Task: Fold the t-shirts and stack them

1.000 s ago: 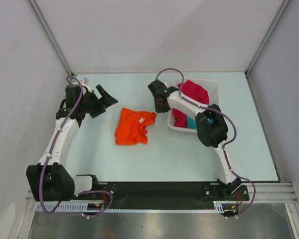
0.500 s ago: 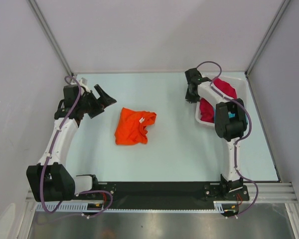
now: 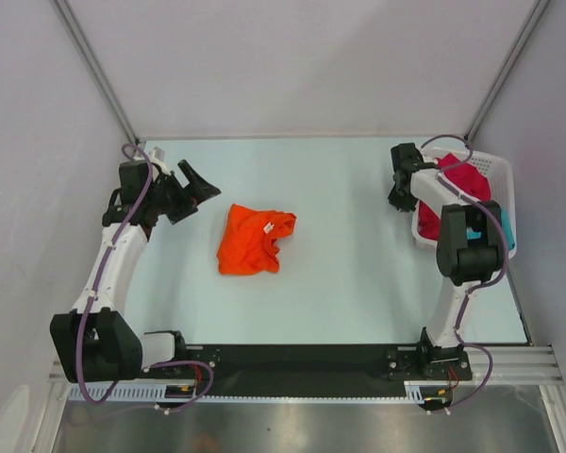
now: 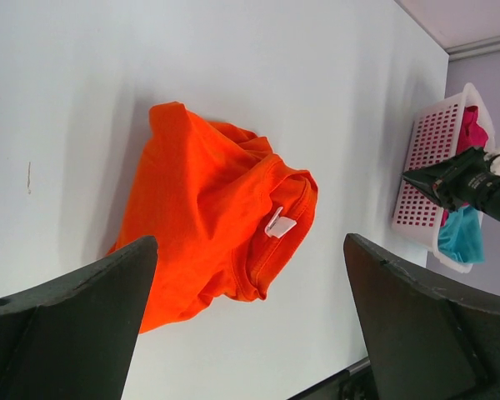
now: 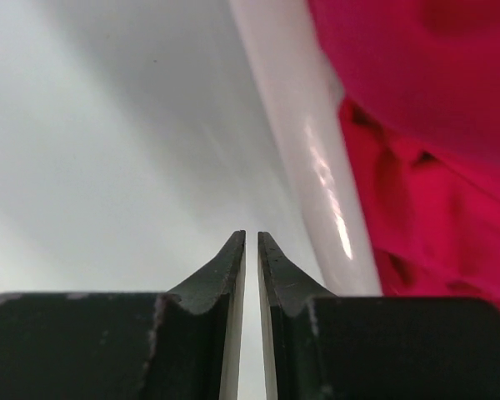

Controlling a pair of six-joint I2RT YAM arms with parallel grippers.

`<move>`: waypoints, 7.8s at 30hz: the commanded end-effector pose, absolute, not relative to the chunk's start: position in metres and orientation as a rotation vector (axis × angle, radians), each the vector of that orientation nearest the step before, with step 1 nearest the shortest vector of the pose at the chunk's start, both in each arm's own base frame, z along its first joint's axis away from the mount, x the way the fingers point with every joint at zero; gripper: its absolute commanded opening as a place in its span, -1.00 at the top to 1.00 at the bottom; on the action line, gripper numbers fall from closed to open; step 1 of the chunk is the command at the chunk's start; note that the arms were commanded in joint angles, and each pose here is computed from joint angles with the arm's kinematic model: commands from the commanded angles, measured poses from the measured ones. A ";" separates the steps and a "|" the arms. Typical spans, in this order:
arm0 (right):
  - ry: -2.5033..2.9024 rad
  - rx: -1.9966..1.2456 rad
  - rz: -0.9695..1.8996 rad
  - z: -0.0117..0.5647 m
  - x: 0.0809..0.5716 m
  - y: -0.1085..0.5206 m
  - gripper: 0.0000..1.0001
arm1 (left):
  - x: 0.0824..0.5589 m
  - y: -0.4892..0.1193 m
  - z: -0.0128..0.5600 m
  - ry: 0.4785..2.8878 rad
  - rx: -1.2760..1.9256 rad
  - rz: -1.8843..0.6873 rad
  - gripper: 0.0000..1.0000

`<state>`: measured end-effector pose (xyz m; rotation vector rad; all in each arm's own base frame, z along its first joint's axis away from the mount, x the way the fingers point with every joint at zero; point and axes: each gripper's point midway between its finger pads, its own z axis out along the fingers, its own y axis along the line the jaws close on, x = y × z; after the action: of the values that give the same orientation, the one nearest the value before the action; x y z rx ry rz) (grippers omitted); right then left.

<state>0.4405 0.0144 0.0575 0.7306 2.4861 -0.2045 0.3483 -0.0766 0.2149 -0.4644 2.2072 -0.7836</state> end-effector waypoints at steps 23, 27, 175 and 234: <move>2.081 1.021 -0.121 0.163 0.360 -0.031 0.69 | 0.336 -0.084 0.228 2.146 -0.418 -0.861 -0.99; 2.109 0.993 -0.105 0.160 0.364 -0.026 0.67 | 0.337 -0.088 0.227 2.148 -0.416 -0.891 -0.99; 1.707 -0.139 0.536 0.506 0.360 0.306 1.00 | 0.339 -0.183 0.125 2.516 -0.176 -0.801 -0.99; 1.974 -0.062 0.411 0.412 0.340 0.249 1.00 | 0.404 -0.319 0.123 2.389 0.016 -0.898 1.00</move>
<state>0.3440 0.2572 0.3968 -0.0963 2.0196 0.3959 0.3895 -0.3162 0.0956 0.0113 2.4734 -0.9250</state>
